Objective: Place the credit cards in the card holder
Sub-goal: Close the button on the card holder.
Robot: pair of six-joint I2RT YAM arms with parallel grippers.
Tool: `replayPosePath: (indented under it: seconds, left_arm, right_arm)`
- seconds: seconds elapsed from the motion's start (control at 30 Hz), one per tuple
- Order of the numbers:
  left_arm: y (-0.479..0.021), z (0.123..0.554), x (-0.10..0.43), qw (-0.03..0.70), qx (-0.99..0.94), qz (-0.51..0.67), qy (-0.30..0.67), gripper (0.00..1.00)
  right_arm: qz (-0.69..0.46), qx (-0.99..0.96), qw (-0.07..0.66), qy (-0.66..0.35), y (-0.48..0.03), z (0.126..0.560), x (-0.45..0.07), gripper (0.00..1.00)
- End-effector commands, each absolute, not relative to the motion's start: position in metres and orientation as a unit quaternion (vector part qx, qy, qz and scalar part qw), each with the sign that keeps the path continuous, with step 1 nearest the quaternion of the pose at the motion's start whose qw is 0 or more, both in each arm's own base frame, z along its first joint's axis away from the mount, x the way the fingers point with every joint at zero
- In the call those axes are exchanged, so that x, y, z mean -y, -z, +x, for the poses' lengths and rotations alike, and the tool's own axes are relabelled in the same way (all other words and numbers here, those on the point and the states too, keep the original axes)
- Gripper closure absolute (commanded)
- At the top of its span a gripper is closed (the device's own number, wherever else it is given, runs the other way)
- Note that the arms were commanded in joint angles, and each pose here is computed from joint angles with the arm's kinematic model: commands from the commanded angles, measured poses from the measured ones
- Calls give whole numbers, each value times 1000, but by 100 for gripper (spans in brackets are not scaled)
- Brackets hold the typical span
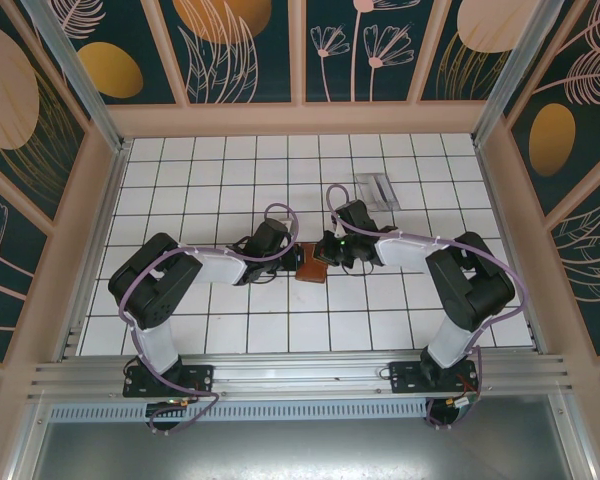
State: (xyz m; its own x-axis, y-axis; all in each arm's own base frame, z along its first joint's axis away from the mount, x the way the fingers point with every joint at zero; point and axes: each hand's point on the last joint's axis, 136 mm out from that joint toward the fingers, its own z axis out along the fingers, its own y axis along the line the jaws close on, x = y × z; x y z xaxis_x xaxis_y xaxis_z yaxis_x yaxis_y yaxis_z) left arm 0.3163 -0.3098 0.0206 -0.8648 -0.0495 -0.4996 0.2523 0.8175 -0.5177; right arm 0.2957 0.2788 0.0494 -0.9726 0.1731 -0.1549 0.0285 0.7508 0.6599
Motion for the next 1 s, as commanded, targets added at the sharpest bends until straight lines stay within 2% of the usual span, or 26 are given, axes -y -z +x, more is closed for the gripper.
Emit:
replayPosePath:
  seconds: [0.0,0.67,0.97]
  left_arm:
    - [25,286,287,182,-951,53,243,86]
    - [25,286,285,184,-952,50,240,86]
    - [29,285,284,181,-953,48,238,86]
  right_arm:
    - [55,-939,84,-330,-34,285,-273,100]
    - [61,-948,55,-307,-9,269,-269,100]
    - [73,-959,42,-269,17,254,-253,100]
